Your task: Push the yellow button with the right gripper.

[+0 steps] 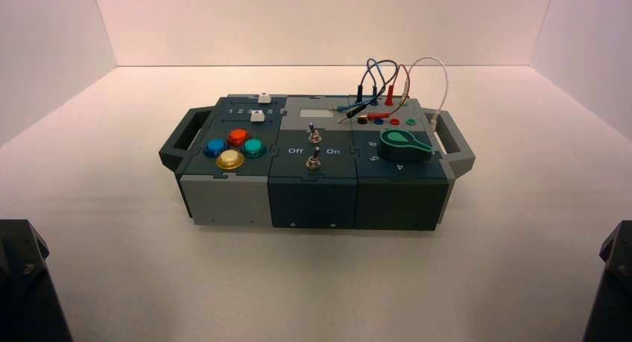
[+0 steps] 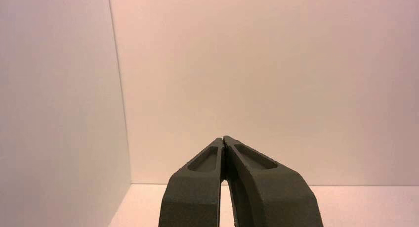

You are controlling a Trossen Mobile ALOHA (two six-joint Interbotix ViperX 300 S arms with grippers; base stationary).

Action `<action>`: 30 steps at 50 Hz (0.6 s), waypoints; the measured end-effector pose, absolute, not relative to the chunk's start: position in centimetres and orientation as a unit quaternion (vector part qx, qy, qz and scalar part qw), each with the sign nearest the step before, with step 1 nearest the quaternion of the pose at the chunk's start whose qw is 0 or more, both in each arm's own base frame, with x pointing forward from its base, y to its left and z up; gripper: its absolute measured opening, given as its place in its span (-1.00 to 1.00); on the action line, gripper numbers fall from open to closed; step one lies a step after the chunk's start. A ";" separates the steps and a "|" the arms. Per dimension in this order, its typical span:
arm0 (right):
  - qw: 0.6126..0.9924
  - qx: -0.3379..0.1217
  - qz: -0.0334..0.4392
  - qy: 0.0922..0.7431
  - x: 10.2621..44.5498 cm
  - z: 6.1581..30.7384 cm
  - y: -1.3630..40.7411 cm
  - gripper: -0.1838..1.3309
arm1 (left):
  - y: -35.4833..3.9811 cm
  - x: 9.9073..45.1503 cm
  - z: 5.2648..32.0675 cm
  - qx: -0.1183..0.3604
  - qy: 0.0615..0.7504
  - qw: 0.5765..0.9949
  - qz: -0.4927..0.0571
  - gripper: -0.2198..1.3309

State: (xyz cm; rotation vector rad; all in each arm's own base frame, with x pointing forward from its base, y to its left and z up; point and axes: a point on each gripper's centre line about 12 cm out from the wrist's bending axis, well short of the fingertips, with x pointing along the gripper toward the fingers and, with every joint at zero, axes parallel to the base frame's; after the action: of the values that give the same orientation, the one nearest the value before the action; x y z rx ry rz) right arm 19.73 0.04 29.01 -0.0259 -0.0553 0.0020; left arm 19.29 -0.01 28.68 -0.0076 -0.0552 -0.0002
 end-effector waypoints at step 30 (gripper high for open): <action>1.000 -0.017 0.002 -0.005 19.8 28.5 0.1 -0.94 | 0.0 19.3 28.4 -0.001 -0.018 1.000 0.000 -0.93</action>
State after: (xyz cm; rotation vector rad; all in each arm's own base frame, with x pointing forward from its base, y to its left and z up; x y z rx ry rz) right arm 19.84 0.06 28.53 -0.0350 -0.0108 0.0040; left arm 19.33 -0.01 28.45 -0.0014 -0.0368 -0.0001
